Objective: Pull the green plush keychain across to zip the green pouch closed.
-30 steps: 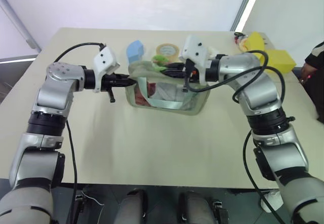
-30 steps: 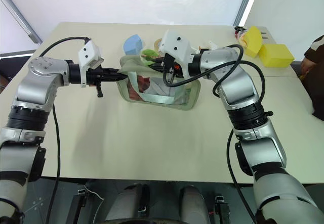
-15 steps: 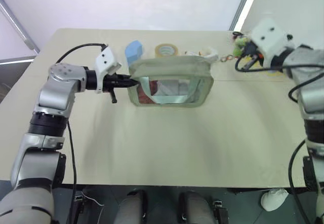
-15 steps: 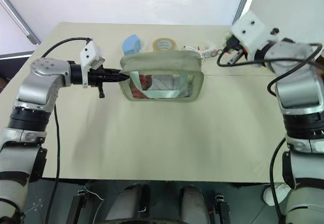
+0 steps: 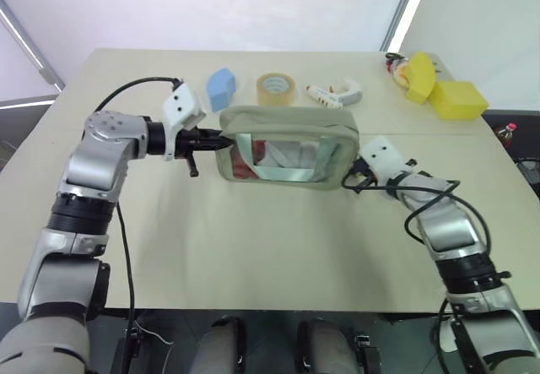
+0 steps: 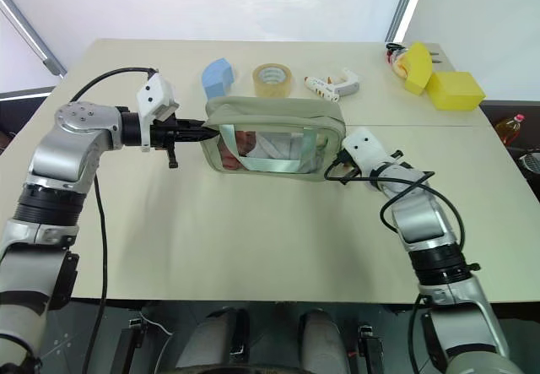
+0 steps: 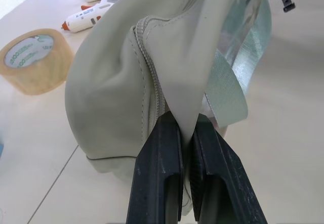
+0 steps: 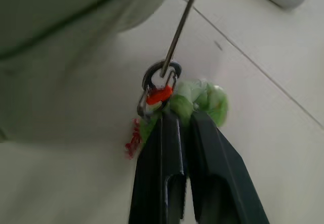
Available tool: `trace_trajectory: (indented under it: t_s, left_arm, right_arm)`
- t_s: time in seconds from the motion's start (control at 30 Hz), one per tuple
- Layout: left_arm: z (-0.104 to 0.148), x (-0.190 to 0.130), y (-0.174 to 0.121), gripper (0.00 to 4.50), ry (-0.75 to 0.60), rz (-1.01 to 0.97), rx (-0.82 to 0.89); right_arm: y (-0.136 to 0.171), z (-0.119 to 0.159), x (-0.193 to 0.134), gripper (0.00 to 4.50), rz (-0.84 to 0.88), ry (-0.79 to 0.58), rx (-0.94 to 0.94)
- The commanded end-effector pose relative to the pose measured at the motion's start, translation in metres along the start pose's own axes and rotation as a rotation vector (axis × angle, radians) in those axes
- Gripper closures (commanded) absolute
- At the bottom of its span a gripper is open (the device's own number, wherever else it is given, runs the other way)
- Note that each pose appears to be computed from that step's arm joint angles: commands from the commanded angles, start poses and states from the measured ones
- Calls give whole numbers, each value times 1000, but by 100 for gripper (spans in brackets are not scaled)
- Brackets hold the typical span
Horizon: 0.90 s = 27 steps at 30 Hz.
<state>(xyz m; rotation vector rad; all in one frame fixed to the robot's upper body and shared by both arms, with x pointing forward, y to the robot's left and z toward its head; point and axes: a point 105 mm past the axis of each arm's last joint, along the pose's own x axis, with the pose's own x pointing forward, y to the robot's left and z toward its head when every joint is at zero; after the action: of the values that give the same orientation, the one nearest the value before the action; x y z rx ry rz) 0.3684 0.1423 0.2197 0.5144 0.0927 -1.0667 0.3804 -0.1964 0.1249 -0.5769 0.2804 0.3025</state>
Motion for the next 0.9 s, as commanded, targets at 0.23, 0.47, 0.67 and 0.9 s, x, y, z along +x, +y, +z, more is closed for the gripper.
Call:
trace_trajectory:
  t_s: [0.23,0.47,0.67,0.9]
  left_arm:
    - [2,-14,8,450,14,68,9]
    - [14,-38,28,132,-65,128,-79]
    - [17,-53,43,10,-71,197,-105]
    - [18,-46,32,10,-81,147,-89]
  right_arm:
    - [-18,19,-12,302,28,-113,-35]
    - [-37,93,-86,0,273,-312,19]
    - [-34,118,-121,0,335,-349,6]
    - [-22,131,-125,0,357,-382,-2]
